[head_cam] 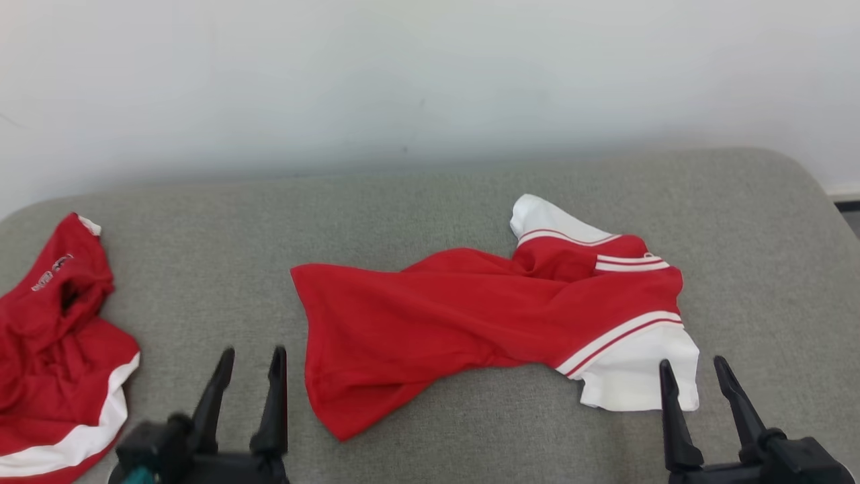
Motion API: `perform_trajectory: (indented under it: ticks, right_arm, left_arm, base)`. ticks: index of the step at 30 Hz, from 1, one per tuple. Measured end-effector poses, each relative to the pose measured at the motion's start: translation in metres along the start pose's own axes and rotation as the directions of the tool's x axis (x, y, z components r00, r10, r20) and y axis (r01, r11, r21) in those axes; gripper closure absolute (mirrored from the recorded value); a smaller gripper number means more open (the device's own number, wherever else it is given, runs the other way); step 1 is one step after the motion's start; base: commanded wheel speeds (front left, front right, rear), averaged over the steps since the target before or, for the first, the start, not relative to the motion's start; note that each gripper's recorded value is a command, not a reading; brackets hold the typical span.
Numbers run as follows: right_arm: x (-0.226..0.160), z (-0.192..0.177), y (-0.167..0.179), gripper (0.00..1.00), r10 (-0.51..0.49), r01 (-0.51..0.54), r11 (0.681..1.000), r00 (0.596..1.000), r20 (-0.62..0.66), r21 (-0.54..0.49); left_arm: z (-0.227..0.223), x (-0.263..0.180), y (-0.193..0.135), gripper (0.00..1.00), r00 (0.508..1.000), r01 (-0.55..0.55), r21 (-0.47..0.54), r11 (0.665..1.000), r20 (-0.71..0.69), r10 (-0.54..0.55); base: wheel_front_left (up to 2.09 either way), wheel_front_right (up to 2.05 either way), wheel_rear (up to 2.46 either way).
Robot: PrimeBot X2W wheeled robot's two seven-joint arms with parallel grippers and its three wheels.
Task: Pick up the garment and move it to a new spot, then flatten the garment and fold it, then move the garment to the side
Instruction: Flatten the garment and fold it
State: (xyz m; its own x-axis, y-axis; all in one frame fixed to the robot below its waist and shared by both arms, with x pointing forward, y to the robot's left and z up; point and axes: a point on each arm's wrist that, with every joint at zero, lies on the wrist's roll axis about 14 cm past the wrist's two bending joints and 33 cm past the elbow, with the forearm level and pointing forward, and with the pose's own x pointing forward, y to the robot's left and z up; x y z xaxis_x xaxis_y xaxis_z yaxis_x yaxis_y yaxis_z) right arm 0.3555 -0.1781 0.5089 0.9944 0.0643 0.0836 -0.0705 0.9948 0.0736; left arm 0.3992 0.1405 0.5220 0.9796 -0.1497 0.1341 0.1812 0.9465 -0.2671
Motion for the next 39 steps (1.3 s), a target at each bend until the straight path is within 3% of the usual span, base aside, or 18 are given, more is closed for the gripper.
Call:
perform_trajectory:
  ticks: [13,22,39]
  right_arm:
    - [-0.023,-0.016,0.0,0.0,0.006,-0.006,1.0,0.999,-0.052,-0.002]
    - [-0.035,-0.029,-0.01,0.0,-0.018,0.016,1.0,0.994,-0.103,-0.017]
    - [-0.031,-0.035,-0.014,0.0,-0.032,0.029,0.999,0.992,-0.123,-0.023]
  left_arm:
    - [-0.001,-0.074,0.024,0.0,0.994,-0.107,0.084,0.991,-0.014,0.108]
    - [0.004,-0.081,0.034,0.0,0.99,-0.14,0.095,0.986,-0.001,0.14]
    - [-0.012,-0.073,0.025,0.0,0.993,-0.105,0.07,0.992,-0.048,0.108]
  base:
    - [0.0,0.0,0.0]
    - [0.0,0.0,0.0]
    - [0.0,0.0,0.0]
